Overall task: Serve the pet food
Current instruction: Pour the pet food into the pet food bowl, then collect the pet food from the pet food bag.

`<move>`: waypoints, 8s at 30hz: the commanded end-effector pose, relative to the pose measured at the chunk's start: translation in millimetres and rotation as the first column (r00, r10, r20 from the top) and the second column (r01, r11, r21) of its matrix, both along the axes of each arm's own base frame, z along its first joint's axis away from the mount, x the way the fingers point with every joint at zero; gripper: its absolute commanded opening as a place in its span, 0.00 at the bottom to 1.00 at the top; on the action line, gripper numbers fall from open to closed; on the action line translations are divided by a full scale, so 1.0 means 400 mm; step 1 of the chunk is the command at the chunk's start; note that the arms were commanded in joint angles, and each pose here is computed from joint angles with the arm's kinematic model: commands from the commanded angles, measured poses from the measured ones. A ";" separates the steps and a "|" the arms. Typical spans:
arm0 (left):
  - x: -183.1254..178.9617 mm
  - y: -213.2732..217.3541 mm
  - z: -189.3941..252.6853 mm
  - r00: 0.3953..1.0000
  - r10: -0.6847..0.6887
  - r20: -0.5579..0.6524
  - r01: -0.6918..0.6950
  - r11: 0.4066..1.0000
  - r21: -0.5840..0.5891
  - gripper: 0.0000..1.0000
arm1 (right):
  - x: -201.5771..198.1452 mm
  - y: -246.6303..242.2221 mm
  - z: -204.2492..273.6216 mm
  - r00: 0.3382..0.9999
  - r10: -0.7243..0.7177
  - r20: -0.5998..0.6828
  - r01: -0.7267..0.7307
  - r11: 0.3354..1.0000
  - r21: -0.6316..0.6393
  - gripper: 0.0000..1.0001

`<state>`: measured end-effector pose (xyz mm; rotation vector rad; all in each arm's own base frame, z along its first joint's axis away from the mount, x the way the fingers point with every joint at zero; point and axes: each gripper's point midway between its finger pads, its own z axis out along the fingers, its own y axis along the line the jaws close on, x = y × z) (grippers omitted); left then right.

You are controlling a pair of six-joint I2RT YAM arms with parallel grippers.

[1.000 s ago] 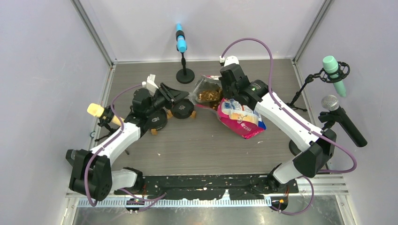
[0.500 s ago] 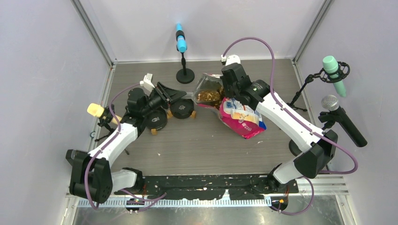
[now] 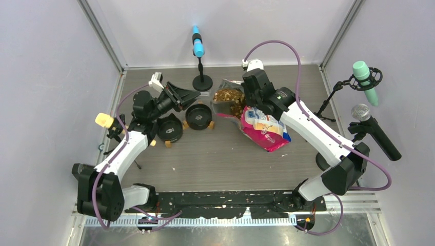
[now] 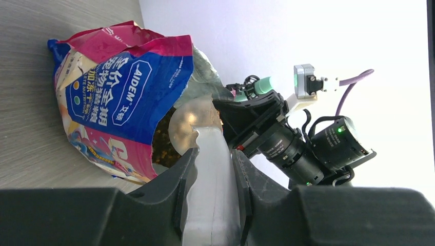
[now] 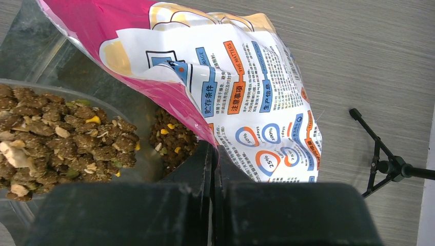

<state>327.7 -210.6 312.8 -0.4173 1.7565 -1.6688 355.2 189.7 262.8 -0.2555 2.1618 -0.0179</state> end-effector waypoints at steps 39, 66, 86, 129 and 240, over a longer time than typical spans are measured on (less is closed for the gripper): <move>0.071 0.252 0.103 0.997 0.032 0.066 -0.033 0.999 0.027 0.00 | 0.036 -0.029 0.042 0.998 -0.055 0.041 0.053 0.998 0.044 0.05; 0.140 0.348 -0.036 0.999 0.040 0.021 -0.043 0.985 0.165 0.00 | 0.056 -0.030 0.048 0.996 -0.078 0.038 0.077 0.996 0.035 0.05; 0.197 0.337 -0.054 0.992 -0.101 0.070 0.084 0.973 0.214 0.00 | 0.059 -0.032 0.044 0.997 -0.072 0.023 0.072 0.997 0.015 0.05; 0.226 0.370 -0.111 0.991 -0.131 -0.004 0.128 0.954 0.272 0.00 | 0.051 -0.036 0.033 0.996 -0.087 0.010 0.086 0.996 0.035 0.05; 0.031 0.100 0.347 0.942 -0.149 0.302 0.037 0.937 0.346 0.00 | 0.023 -0.029 0.146 0.997 -0.029 0.075 0.019 0.990 0.138 0.05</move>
